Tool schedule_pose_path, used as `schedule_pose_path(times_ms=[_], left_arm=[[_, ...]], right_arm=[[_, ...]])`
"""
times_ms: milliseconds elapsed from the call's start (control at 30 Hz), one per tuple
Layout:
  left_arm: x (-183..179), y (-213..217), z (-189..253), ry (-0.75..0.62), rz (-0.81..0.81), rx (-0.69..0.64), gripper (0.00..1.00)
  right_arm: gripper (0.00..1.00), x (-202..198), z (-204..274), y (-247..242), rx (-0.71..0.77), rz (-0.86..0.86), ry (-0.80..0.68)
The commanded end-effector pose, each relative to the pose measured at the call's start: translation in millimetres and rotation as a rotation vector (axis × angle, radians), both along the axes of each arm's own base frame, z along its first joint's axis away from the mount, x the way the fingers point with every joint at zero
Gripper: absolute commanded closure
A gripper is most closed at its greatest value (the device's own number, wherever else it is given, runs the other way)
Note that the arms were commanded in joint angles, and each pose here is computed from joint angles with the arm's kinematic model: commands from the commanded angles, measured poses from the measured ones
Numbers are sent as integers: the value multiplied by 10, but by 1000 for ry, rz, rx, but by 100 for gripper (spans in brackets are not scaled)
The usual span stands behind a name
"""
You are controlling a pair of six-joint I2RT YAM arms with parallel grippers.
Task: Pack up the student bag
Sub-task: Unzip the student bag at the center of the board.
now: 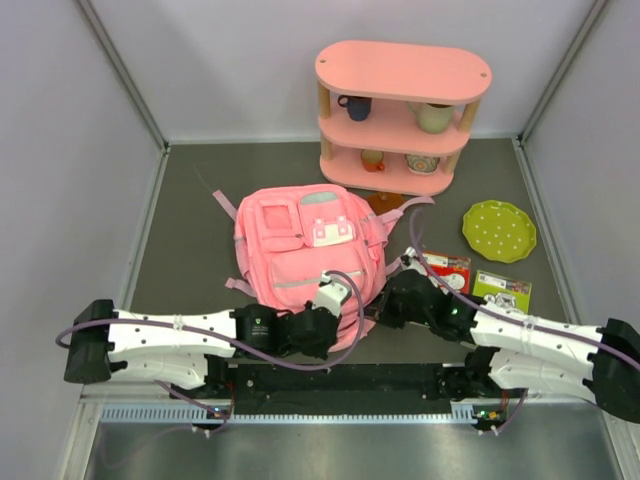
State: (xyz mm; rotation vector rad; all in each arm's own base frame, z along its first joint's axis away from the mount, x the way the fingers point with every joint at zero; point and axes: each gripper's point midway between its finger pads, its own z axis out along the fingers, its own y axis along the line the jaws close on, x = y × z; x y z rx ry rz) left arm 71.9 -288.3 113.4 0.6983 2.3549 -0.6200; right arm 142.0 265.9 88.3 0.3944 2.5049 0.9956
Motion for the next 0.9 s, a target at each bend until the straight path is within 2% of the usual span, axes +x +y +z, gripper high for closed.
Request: schedule_pose_path(times_ms=[0,133,333,600,700,800,833,867], left_arm=[[25,-267,432,-28,-13,-176,100],[36,-130,339,-21,20,-136,100],[61,344,77,8,140,-12,100],[61,1081,-204,74,412,116,100],[104,1183,-227,66,472,126,100],[120,1015,-115,44,399,76,100],[133,854,-37,42,370,13,100],[137,782,12,18,314,4,100]], right_arm=[[100,222,321,-18,69,-81,-106],[100,334,227,-295,32,-158,-116],[100,517,236,-593,0,-230,-145],[100,586,230,-633,-43,-226,-154],[100,590,251,-622,-42,-218,-157],[100,568,359,-535,-12,-166,-177],[87,546,390,-510,-5,-143,-182],[73,501,474,-421,37,-95,-188]])
